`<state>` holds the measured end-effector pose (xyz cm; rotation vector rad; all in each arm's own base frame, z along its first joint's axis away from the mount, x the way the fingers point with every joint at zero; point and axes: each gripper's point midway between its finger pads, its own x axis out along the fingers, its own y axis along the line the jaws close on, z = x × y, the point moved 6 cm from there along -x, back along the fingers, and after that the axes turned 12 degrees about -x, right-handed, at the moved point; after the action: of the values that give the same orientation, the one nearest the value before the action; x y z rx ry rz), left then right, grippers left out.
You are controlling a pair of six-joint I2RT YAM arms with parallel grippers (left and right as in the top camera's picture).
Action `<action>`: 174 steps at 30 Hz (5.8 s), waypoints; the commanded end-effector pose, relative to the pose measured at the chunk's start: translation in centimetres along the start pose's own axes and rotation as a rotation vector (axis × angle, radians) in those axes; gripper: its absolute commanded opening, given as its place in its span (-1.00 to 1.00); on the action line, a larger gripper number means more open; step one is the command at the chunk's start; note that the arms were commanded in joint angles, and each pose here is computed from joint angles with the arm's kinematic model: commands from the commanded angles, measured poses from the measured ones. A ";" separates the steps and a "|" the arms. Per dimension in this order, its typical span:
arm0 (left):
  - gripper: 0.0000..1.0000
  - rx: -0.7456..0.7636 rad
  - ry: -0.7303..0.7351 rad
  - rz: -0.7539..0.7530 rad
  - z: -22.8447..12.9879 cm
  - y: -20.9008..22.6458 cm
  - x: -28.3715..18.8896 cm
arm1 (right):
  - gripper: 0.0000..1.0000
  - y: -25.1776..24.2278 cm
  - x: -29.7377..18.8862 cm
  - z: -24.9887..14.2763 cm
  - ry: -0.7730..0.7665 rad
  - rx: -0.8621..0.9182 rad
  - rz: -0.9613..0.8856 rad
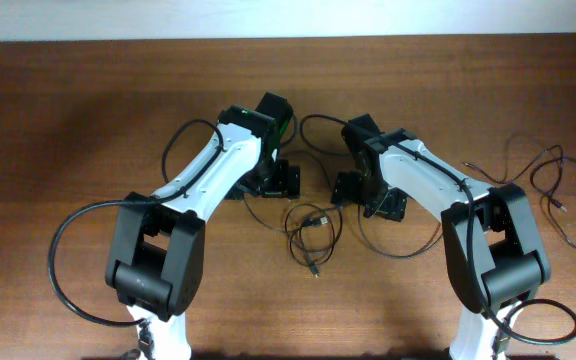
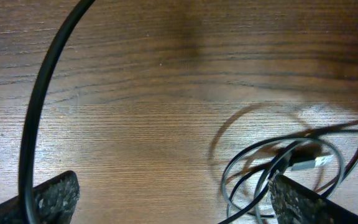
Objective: Untangle cables
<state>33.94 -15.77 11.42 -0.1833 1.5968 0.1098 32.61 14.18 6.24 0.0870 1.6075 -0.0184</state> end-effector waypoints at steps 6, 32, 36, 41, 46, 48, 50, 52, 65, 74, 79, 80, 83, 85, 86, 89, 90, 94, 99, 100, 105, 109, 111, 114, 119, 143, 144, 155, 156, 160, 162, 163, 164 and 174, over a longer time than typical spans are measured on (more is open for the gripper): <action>0.98 0.094 -0.090 0.059 1.6 0.6 -5.6 | 0.97 -1.4 -0.1 -2.1 0.175 -0.145 0.077; -0.48 0.276 0.094 -0.121 -5.2 -0.9 7.3 | 0.21 -1.2 0.0 -1.7 0.152 -0.153 0.086; -1.00 0.156 -0.044 0.024 -3.0 0.5 5.1 | 0.22 -1.2 0.0 -1.7 0.151 -0.153 0.086; -1.00 -0.027 -0.401 -0.006 -0.1 2.3 -5.5 | -0.08 -1.1 0.0 -1.6 0.143 -0.155 0.089; -1.00 -0.270 -0.707 -0.121 -0.5 7.7 -15.8 | -0.09 -1.1 0.0 -1.5 0.141 -0.155 0.090; -1.00 -0.313 -0.798 -0.180 -1.4 9.0 -18.8 | -0.10 -1.1 0.0 -1.5 0.141 -0.155 0.090; -1.00 -0.348 -0.908 -0.268 -2.8 9.8 -22.2 | -0.10 -1.1 0.0 -1.5 0.141 -0.155 0.089; -1.00 -0.353 -0.979 -0.321 -4.1 10.3 -24.3 | -0.10 -1.1 0.0 -1.5 0.140 -0.155 0.090; -1.00 -0.505 -1.382 -0.498 -13.2 16.1 -33.6 | 0.00 -0.7 0.1 -0.6 0.086 -0.162 0.104; -1.00 -0.415 -1.045 -0.313 -9.5 13.7 -26.7 | 0.25 -0.7 0.1 -0.6 0.087 -0.162 0.105; -1.00 -0.345 -0.755 -0.234 -6.5 11.0 -20.8 | 0.28 -0.7 0.1 -0.6 0.087 -0.162 0.105; -1.00 -0.332 -0.672 -0.208 -5.8 10.4 -19.0 | 0.28 -0.7 0.1 -0.6 0.087 -0.162 0.105; -1.00 -0.314 -0.487 -0.088 -4.8 10.0 -14.7 | 0.28 -0.7 0.1 -0.6 0.088 -0.162 0.104; -1.00 -0.310 -0.368 -0.004 -4.5 10.0 -11.9 | 0.28 -0.7 0.1 -0.6 0.088 -0.162 0.104; -1.00 -0.313 -0.312 0.034 -4.3 10.0 -10.6 | 0.28 -0.7 0.1 -0.6 0.088 -0.162 0.104; -1.00 -0.428 -0.189 0.105 -4.7 10.2 -8.1 | 0.28 -0.7 0.1 -0.6 0.088 -0.162 0.104; -0.95 -0.458 -0.150 0.111 -4.9 10.1 -7.5 | 0.28 -0.7 0.1 -0.6 0.088 -0.162 0.104; -0.56 -0.590 -0.051 0.117 -5.9 9.9 -6.3 | 0.28 -0.7 0.1 -0.6 0.088 -0.162 0.104; -0.18 -0.907 -0.009 0.197 -7.7 10.9 -4.7 | 0.28 -0.7 0.1 -0.5 0.083 -0.162 0.106; -0.05 -0.915 0.001 0.215 -8.1 11.2 -4.1 | 0.28 -0.7 0.1 -0.5 0.083 -0.162 0.106; 0.44 -0.936 0.053 0.300 -10.2 12.5 -1.2 | 0.29 -0.7 0.1 -0.5 0.082 -0.163 0.105; 0.48 -0.939 0.017 0.291 -10.4 13.1 1.6 | 0.29 -0.6 0.1 -0.3 0.072 -0.164 0.108; 0.49 -0.939 -0.008 0.272 -10.3 13.2 2.8 | 0.29 -0.7 0.1 -0.2 0.067 -0.165 0.098; 0.50 -0.934 -0.047 0.295 -10.4 13.9 3.6 | 0.29 -0.7 0.1 -0.1 0.061 -0.165 0.096; 0.57 -0.927 -0.069 0.324 -10.5 14.3 3.6 | 0.29 -0.7 0.1 -0.1 0.061 -0.165 0.097; -1.00 -0.545 -0.077 0.133 -7.4 13.6 1.0 | 0.29 -0.7 0.1 -0.1 0.061 -0.165 0.097; -1.00 -0.532 -0.106 0.111 -6.8 13.2 -1.8 | 0.29 -0.7 0.1 -0.1 0.061 -0.165 0.097; -0.96 -0.590 -0.761 -0.147 -5.1 13.8 -21.4 | 0.28 -0.5 0.2 0.3 0.035 -0.165 0.106; -0.97 -0.589 -0.748 -0.135 -4.7 13.7 -21.0 | 0.28 -0.5 0.2 0.4 0.031 -0.141 0.108; -1.00 -0.542 -0.661 -0.049 -1.0 12.4 -17.2 | 0.29 -0.1 0.1 1.0 0.009 -0.010 0.134; -1.00 -0.448 -0.579 -0.073 1.5 10.6 -14.1 | 0.30 0.1 0.1 1.3 -0.005 -0.012 0.140; -1.00 -0.389 -0.530 -0.104 2.2 9.6 -12.9 | 0.37 0.1 0.1 1.3 -0.005 -0.012 0.140; -1.00 -0.342 -0.461 -0.127 2.8 8.7 -11.0 | 0.52 0.1 0.1 1.3 -0.005 -0.012 0.140; 0.98 -0.289 -0.112 -0.047 3.1 7.8 -1.2 | 0.78 2.5 -1.4 2.3 -0.031 -0.094 0.327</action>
<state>35.71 -7.60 12.32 -0.4255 1.4404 0.3173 34.26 14.60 6.50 0.2054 1.5711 0.1395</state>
